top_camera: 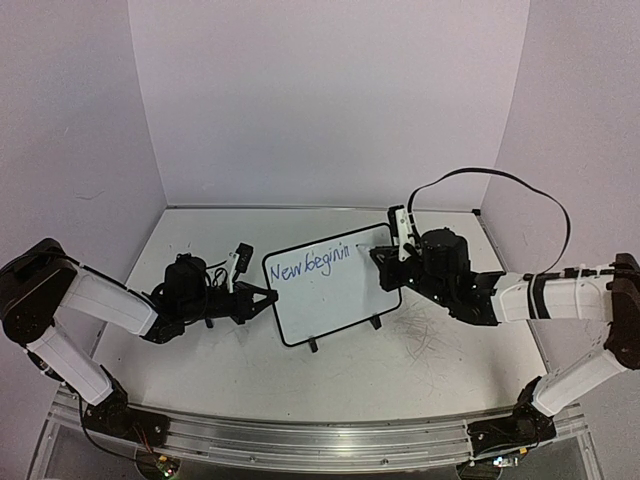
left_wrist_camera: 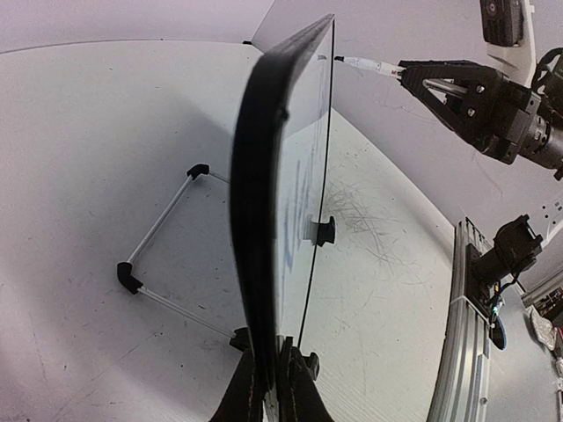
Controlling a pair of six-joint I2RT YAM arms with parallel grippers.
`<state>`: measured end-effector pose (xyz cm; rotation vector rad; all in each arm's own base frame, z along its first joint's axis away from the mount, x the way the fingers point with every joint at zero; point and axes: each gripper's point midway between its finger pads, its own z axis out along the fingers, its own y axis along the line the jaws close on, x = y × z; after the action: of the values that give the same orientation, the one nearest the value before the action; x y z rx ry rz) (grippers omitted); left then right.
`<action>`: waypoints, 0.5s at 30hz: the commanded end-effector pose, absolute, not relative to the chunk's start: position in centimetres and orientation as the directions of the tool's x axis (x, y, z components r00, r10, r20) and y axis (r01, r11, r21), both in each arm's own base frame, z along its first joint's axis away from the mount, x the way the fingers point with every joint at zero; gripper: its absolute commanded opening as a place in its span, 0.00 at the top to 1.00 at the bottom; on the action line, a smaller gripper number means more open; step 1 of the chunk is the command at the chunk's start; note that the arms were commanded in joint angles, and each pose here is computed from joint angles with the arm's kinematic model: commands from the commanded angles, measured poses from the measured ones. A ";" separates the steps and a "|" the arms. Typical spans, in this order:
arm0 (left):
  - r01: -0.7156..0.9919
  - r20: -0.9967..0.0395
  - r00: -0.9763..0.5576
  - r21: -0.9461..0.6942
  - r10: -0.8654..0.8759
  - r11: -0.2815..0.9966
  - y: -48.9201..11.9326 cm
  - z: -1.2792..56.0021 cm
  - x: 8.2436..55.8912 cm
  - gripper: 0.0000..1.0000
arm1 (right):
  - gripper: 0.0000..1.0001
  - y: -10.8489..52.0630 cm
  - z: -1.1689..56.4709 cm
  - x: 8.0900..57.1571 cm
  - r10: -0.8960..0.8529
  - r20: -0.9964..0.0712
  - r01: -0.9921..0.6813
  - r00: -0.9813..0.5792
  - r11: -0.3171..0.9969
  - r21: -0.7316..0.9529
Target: Write a sentence on the whiteboard
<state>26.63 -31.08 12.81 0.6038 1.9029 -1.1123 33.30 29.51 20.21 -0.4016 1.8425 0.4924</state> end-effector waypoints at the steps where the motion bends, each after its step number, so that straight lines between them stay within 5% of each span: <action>1: 0.696 -0.817 -0.574 -0.450 0.058 0.559 -29.7 10.1 26.3 1.00 | 1.00 30.2 21.2 34.0 -0.004 -0.957 -0.503 -0.291 0.852 0.149; 15: 0.698 -0.816 -0.575 -0.449 0.062 0.558 -29.8 9.9 26.3 1.00 | 1.00 30.5 21.9 34.6 0.002 -0.964 -0.498 -0.267 0.856 0.139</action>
<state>26.64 -31.07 12.78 0.6019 1.9053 -1.1117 33.63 29.83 19.36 -0.4077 1.8559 0.4835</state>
